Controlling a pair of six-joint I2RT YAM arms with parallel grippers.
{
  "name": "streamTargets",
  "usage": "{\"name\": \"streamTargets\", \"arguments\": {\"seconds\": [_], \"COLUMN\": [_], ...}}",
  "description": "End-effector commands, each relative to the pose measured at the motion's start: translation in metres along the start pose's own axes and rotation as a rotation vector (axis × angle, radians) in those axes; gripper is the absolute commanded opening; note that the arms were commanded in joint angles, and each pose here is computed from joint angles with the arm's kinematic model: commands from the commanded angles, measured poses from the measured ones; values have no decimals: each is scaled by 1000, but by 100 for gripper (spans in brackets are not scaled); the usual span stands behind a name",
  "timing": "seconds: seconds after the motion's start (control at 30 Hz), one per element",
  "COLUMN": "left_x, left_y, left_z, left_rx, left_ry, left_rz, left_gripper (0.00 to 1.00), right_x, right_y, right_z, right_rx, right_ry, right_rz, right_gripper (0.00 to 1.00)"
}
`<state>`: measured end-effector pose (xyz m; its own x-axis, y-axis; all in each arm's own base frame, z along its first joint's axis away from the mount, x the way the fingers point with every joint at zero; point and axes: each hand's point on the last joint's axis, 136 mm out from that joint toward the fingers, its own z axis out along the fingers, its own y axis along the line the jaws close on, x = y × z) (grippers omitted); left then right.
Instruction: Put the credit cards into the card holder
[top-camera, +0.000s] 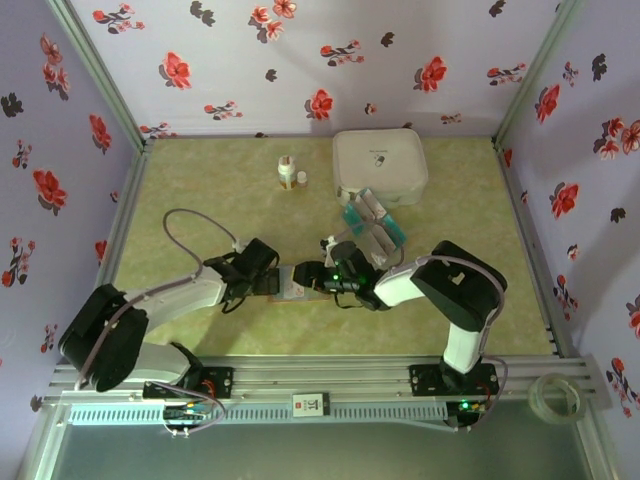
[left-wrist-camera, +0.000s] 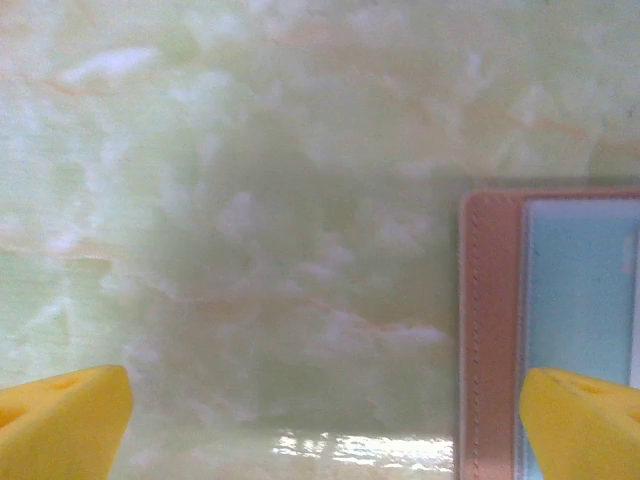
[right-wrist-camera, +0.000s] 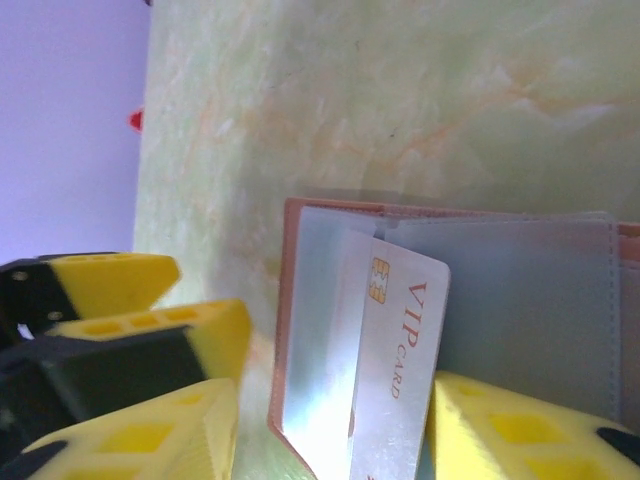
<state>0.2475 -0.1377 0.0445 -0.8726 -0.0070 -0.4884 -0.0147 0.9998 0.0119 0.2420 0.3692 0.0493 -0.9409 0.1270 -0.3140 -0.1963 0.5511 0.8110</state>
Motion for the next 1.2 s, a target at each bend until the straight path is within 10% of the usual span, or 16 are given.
{"name": "streamTargets", "arguments": {"seconds": [0.0, 0.37, 0.73, 1.17], "left_x": [4, 18, 20, 14], "left_y": [16, 28, 31, 24], "left_z": [-3, 5, 11, 16], "left_rx": [-30, -45, -80, -87], "left_ry": [12, 44, 73, 97], "left_rz": [-43, -62, -53, -24], "left_gripper": [100, 100, 100, 100], "right_x": [7, -20, -19, -10], "right_y": [-25, 4, -24, -29], "right_z": [-5, -20, -25, -3], "right_rx": [173, 290, 500, 521], "right_ry": [53, 44, 115, 172], "right_rz": [-42, -183, -259, -280], "right_gripper": [55, 61, 11, 6]}}
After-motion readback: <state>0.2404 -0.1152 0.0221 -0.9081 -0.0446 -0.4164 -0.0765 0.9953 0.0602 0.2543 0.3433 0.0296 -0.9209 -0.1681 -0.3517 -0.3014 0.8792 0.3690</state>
